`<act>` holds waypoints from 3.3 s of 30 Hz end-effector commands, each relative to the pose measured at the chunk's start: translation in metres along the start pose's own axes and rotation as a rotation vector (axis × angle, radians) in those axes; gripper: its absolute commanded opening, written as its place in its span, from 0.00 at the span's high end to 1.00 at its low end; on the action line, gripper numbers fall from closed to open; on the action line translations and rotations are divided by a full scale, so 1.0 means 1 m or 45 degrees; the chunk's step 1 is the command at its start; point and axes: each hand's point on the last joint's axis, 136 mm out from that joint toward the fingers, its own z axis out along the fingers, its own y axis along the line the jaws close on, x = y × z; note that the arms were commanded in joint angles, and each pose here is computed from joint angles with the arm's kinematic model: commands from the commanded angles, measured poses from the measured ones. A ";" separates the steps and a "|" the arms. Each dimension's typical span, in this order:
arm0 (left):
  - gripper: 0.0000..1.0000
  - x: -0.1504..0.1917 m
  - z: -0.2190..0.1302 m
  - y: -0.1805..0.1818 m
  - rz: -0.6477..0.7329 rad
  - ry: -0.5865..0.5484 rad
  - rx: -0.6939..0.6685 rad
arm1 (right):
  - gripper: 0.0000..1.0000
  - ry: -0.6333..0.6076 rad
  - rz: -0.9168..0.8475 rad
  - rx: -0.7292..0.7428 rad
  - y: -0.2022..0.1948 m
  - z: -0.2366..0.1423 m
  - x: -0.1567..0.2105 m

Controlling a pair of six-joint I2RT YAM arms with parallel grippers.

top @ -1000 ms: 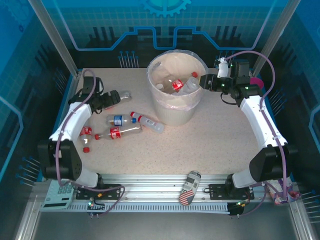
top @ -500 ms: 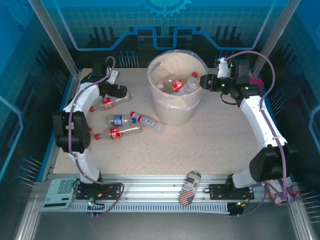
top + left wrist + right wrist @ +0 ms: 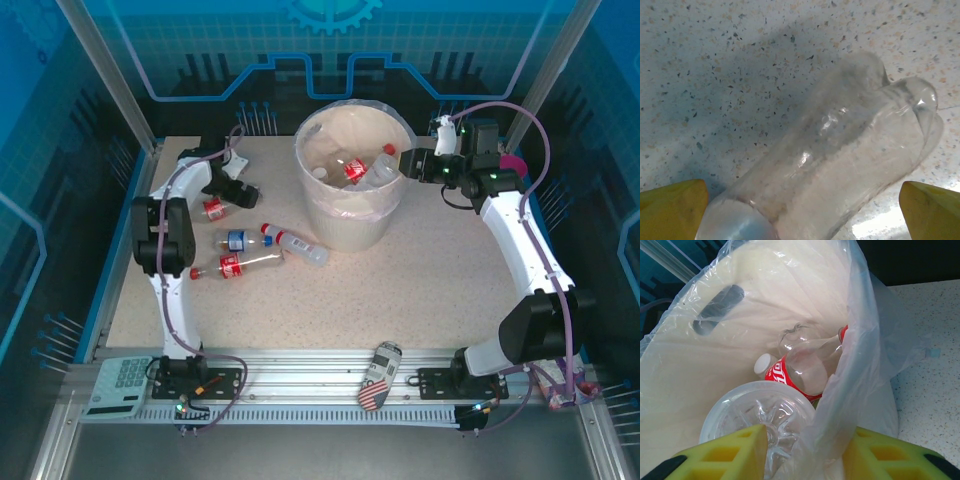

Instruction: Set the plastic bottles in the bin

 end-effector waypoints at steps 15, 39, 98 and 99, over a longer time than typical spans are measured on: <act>0.26 -0.020 0.009 0.007 -0.052 -0.047 -0.060 | 0.57 0.139 0.035 0.006 0.000 0.002 0.028; 0.15 -0.026 -0.015 0.008 -0.098 -0.037 -0.124 | 0.57 0.124 0.053 -0.017 0.004 0.001 0.029; 0.62 -0.095 -0.465 -0.144 -0.229 -1.721 0.226 | 0.53 0.003 0.114 -0.072 -0.004 -0.023 -0.004; 0.63 -0.095 -0.471 -0.151 -0.214 -1.745 0.248 | 0.55 0.007 0.119 -0.079 -0.004 -0.021 -0.003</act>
